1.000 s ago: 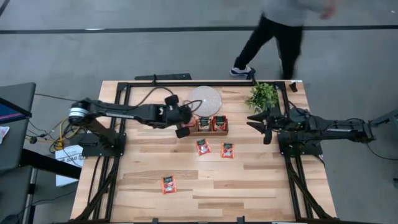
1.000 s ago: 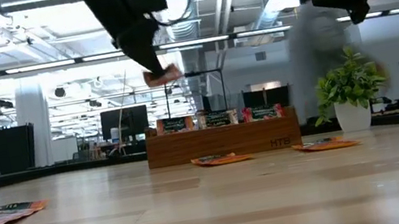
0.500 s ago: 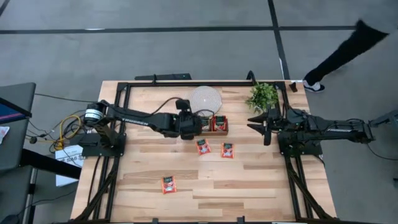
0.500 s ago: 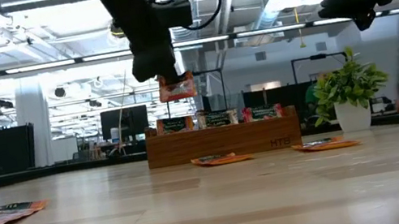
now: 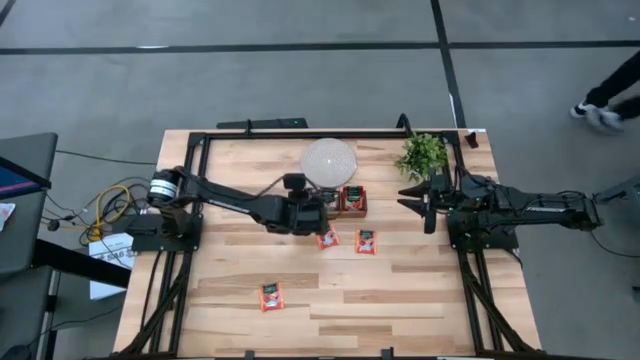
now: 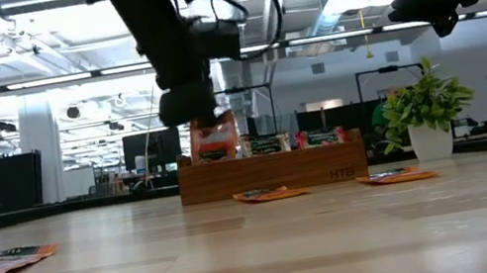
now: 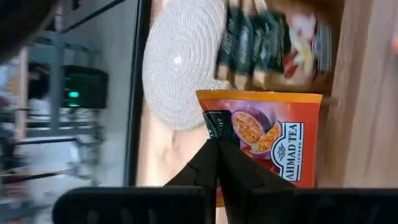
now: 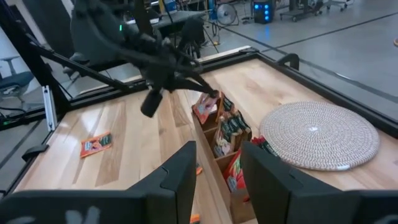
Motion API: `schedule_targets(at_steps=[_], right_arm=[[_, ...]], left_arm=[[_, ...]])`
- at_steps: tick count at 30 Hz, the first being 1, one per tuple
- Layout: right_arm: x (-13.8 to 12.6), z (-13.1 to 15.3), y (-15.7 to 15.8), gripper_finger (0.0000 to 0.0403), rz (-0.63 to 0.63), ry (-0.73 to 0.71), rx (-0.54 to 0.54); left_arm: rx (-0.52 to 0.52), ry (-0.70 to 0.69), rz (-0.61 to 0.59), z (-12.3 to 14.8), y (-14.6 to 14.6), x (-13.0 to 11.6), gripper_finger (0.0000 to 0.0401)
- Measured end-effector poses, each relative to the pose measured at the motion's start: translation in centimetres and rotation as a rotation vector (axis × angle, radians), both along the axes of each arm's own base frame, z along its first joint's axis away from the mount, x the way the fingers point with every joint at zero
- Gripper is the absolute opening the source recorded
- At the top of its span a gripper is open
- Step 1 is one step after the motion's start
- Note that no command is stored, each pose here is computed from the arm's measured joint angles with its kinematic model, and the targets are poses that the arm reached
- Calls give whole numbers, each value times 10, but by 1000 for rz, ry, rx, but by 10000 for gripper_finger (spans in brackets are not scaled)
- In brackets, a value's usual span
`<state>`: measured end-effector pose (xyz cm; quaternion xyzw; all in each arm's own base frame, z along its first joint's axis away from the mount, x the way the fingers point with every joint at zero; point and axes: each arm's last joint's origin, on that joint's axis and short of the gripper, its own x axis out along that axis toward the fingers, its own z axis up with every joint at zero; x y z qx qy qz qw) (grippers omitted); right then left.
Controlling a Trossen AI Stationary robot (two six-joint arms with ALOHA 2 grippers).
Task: Pick & Place Tea
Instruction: Put the orange tea bag into the left slot of the wooden organizer
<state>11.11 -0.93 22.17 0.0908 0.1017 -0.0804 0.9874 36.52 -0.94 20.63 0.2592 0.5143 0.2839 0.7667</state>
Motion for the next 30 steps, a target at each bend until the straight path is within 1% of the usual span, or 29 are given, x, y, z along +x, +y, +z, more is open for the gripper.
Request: schedule_targets(at_steps=[3, 4, 8, 12, 15, 20, 25, 30], right_arm=[[0, 0, 0, 118, 1, 0, 0], [0, 0, 0, 118, 2, 0, 0], [0, 0, 0, 118, 2, 0, 0], [0, 0, 0, 118, 4, -1, 1], [0, 0, 0, 118, 4, -2, 1], [0, 0, 0, 118, 5, -2, 0], [0, 0, 0, 118, 5, -2, 1], [0, 0, 0, 118, 4, -2, 1]], left_arm=[[86, 55, 5, -13, -3, 3, 0], [98, 67, 9, -16, -2, 3, 0], [119, 106, 15, -29, -1, 6, 0], [134, 107, 23, -33, 0, 8, 0], [137, 128, 26, -35, 1, 7, 0], [130, 117, 29, -35, 2, 7, 0], [84, 119, 15, -36, 1, 8, 0], [81, 119, 19, -36, 3, 8, 0]])
